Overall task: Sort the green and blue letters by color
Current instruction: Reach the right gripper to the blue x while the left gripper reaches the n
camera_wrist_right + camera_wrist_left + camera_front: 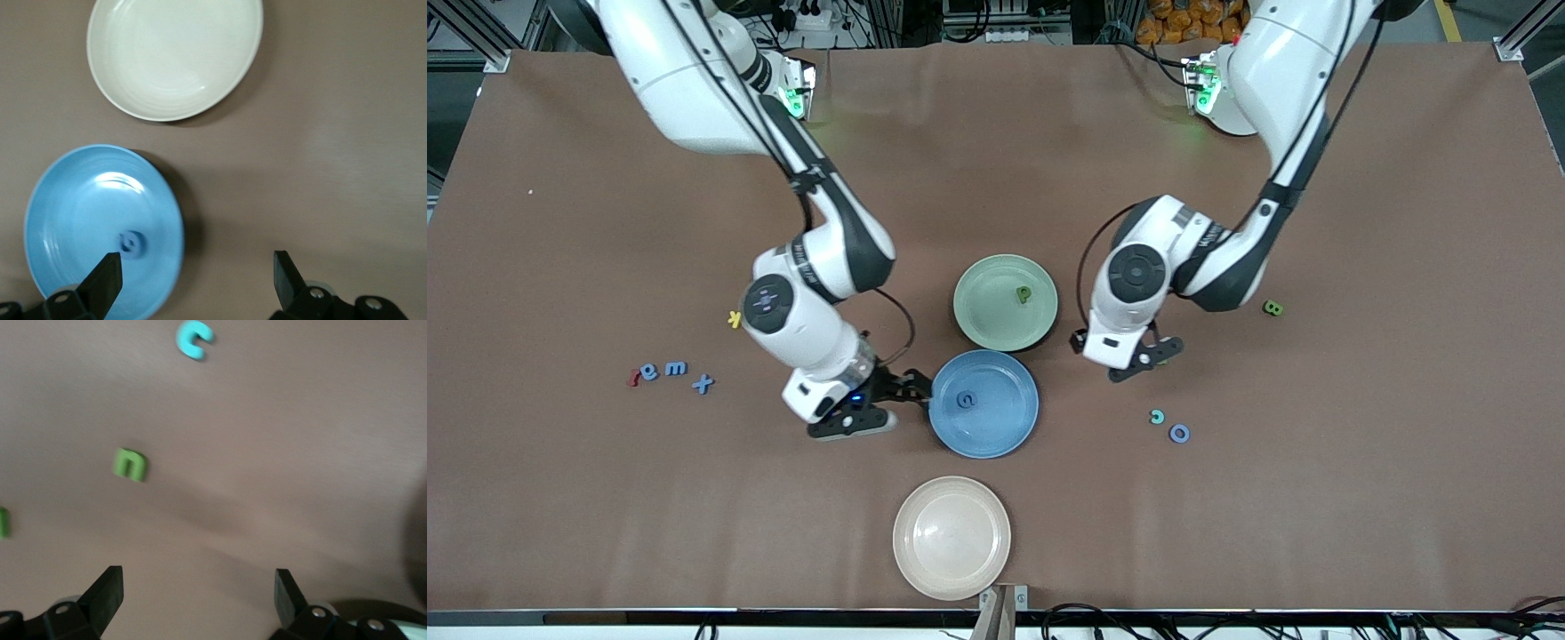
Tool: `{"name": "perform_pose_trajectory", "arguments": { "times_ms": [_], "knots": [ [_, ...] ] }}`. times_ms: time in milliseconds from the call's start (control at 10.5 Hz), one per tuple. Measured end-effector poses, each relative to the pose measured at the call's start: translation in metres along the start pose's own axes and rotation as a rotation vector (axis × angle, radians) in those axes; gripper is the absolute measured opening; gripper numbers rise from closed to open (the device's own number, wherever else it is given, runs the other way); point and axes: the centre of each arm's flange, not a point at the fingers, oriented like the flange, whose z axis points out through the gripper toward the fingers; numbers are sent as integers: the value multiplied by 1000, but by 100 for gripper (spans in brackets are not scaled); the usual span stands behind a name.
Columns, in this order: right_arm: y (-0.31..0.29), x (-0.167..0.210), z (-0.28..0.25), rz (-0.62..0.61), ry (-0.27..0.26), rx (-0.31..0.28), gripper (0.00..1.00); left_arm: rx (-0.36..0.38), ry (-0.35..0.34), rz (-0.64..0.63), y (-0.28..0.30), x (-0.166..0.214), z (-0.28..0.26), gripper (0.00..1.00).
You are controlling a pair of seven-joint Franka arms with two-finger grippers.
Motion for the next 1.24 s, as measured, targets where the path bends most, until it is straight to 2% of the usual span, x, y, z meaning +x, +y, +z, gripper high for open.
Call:
{"name": "perform_pose_trajectory", "arguments": {
  "times_ms": [190, 285, 570, 855, 1045, 1236],
  "knots": [
    [46, 9, -37, -55, -85, -22, 100, 6, 2, 47, -31, 7, -1, 100],
    [73, 14, -58, -67, -110, -33, 100, -14, 19, 66, -41, 0, 2, 100],
    [156, 27, -117, -6, -101, -78, 100, -64, 63, 155, -83, -18, 27, 100],
    [238, 30, -149, 55, -69, -139, 100, -59, 63, 238, -125, 18, 30, 100],
    [271, 26, -154, 66, -74, -158, 100, -54, 55, 302, -149, 39, 36, 100],
    [300, 13, -145, 109, -103, -161, 100, -55, 47, 308, -163, 54, 44, 100]
  ]
}}
